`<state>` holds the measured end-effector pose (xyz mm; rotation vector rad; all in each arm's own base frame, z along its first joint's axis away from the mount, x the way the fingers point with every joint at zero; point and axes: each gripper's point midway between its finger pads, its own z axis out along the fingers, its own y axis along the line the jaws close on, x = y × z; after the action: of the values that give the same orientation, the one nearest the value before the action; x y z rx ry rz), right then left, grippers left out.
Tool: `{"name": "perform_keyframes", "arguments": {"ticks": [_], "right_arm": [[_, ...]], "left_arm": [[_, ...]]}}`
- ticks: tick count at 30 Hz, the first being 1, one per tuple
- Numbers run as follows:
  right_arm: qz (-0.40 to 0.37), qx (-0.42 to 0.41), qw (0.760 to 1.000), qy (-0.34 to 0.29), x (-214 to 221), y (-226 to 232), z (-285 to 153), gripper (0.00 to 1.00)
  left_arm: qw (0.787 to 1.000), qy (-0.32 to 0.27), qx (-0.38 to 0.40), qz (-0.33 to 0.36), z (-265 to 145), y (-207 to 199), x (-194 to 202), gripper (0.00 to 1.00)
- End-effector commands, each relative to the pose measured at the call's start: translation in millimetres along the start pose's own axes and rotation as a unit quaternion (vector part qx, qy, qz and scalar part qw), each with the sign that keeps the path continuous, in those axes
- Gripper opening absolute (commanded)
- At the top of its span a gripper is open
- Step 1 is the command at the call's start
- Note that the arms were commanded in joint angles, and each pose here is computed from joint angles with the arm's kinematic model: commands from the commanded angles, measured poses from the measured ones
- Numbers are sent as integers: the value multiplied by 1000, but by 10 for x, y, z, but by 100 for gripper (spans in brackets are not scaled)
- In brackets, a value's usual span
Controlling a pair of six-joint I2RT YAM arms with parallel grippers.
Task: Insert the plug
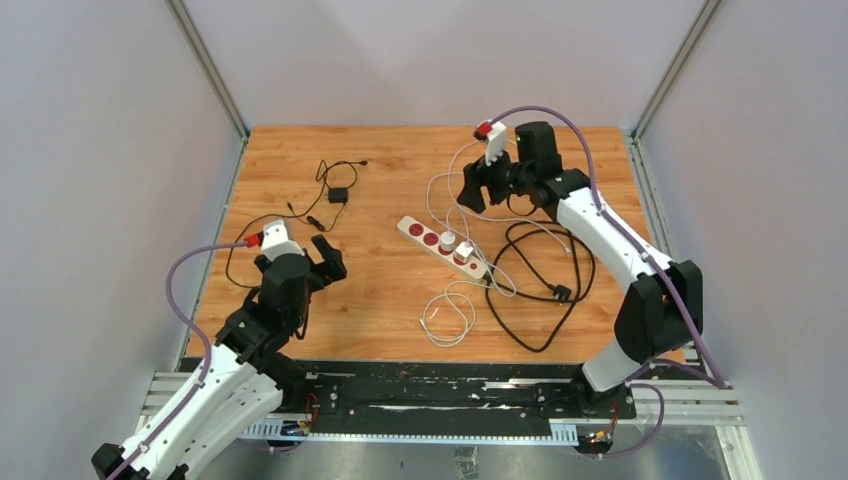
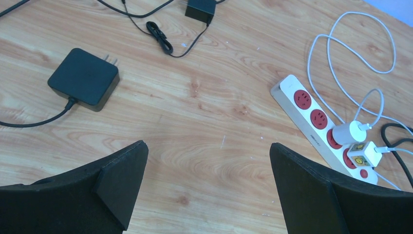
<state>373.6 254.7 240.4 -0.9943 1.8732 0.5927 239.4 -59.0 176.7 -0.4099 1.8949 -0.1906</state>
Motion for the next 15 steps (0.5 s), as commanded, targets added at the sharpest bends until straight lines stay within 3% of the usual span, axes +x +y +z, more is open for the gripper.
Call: {"name": "perform_keyframes", "arguments": {"ticks": [1, 15], "right_arm": [[232, -45, 972, -5, 205, 121, 107, 75], [258, -71, 960, 88, 853, 109, 549, 67]], "left_arm": [[1000, -17, 20, -9, -5, -148, -193, 100], [1000, -19, 14, 6, -50, -131, -275, 100]]}}
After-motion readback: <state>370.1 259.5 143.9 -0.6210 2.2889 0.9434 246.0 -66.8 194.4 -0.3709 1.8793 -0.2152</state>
